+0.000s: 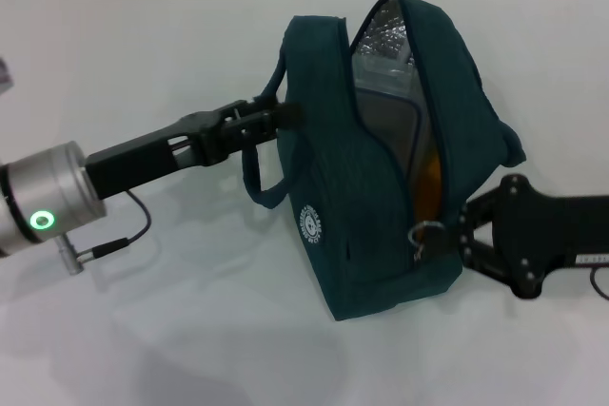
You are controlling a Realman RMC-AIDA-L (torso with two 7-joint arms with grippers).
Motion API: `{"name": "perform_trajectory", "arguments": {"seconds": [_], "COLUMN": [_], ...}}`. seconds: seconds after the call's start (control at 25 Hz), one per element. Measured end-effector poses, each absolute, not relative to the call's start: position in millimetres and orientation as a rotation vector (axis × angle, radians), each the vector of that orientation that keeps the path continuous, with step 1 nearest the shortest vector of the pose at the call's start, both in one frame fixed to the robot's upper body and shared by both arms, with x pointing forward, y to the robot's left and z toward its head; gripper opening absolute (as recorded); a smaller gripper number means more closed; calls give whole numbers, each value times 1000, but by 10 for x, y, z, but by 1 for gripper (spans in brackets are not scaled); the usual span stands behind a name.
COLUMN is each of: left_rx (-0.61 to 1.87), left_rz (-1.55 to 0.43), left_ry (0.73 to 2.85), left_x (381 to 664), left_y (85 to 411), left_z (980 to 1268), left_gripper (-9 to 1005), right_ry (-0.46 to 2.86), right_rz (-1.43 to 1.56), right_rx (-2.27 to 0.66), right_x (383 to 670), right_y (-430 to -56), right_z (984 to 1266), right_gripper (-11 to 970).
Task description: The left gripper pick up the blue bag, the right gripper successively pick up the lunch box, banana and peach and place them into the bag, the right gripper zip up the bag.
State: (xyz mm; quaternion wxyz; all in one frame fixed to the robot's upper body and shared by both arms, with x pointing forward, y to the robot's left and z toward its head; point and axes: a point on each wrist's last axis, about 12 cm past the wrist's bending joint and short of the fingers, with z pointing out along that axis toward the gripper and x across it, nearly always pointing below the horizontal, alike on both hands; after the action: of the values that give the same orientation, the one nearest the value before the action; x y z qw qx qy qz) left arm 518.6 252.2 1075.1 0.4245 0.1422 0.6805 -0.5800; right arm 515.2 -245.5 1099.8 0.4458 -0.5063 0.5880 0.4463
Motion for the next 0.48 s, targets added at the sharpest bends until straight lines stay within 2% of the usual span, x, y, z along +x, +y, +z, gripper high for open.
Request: {"name": "perform_trajectory", "arguments": {"seconds": [0.08,0.32,0.48], "left_rx": [330,249,243], "left_rz": [-1436,-1384,-1392], "left_ry": [1690,1649,1635], "left_x": [5152,4999,4886], "left_y": [2572,2733,2798], "left_z": [10734,10662,10643], "left_gripper": [839,888,887], "right_ry": [1420,1323,1292], "right_rz": [1096,1086,1066], "right_rx": [-1247,-1211,-1237], "right_x": [5186,5309,5435], "right_y": [-2429,-2355,-2261], "right_z": [11065,11265,11393], "right_gripper": [4,4,4]}}
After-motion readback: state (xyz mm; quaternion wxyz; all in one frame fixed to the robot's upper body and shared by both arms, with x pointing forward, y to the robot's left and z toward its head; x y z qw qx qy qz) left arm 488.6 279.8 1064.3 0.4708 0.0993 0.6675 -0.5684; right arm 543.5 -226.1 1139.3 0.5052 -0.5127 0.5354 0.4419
